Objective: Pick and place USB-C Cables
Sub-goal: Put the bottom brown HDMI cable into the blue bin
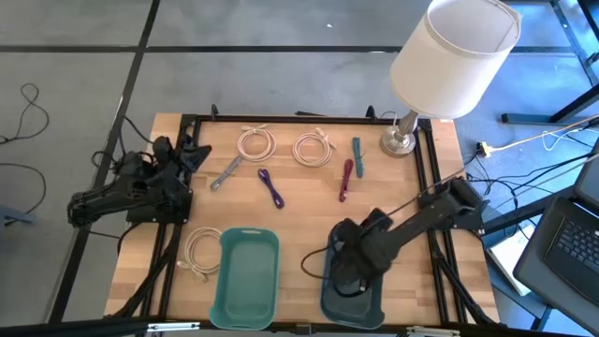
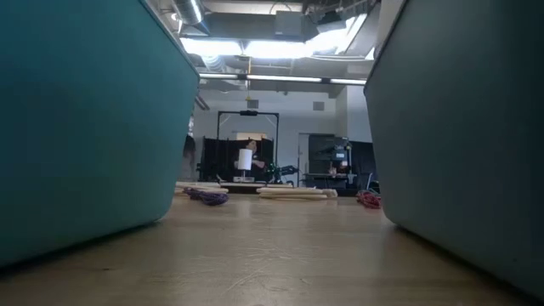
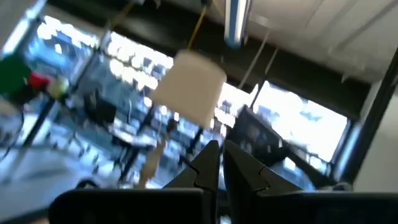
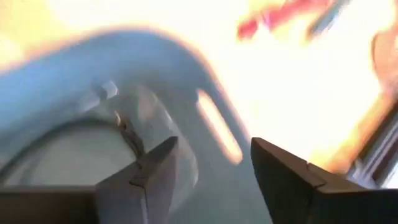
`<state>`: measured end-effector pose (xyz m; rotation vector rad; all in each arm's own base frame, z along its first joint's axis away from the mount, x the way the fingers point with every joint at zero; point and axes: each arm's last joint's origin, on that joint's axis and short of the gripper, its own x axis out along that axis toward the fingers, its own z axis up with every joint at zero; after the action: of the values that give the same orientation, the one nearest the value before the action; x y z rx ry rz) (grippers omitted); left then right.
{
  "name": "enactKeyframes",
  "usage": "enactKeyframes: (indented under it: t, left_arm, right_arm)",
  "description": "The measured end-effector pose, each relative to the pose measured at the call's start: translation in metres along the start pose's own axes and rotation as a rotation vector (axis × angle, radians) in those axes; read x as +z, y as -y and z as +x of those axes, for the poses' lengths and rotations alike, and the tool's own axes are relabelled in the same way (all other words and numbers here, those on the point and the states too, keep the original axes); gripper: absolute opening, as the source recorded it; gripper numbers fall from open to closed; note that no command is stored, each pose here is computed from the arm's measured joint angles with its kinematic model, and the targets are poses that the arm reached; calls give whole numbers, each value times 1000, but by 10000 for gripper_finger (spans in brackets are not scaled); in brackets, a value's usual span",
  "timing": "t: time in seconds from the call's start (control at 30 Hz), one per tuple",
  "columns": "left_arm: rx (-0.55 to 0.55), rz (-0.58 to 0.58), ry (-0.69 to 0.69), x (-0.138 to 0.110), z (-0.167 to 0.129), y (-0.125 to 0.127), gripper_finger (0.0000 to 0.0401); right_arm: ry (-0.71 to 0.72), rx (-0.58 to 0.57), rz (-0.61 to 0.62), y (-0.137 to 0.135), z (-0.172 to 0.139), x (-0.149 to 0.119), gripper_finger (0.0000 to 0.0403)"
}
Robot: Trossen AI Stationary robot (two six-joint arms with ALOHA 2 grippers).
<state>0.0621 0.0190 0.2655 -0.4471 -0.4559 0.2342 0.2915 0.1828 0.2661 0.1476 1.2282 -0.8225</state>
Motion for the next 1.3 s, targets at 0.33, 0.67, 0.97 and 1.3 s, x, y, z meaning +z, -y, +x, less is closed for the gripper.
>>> enactKeyframes:
  t: [0.33,0.67,0.97,1.3]
  left_arm:
    - [105,-48,-566,74,-19,45,2]
    - [320,-121,-1583,39,-7,35,3]
    - [229,79,-1883,-7,12,19,4]
    - [172,21,-1928,-36,10,24,15]
  right_arm:
    - [354,128,150,69,-61,22,132]
    - [567,207,244,140,-98,26,108]
    - [559,211,213,142,-99,26,111]
    - [526,204,181,137,-93,23,105]
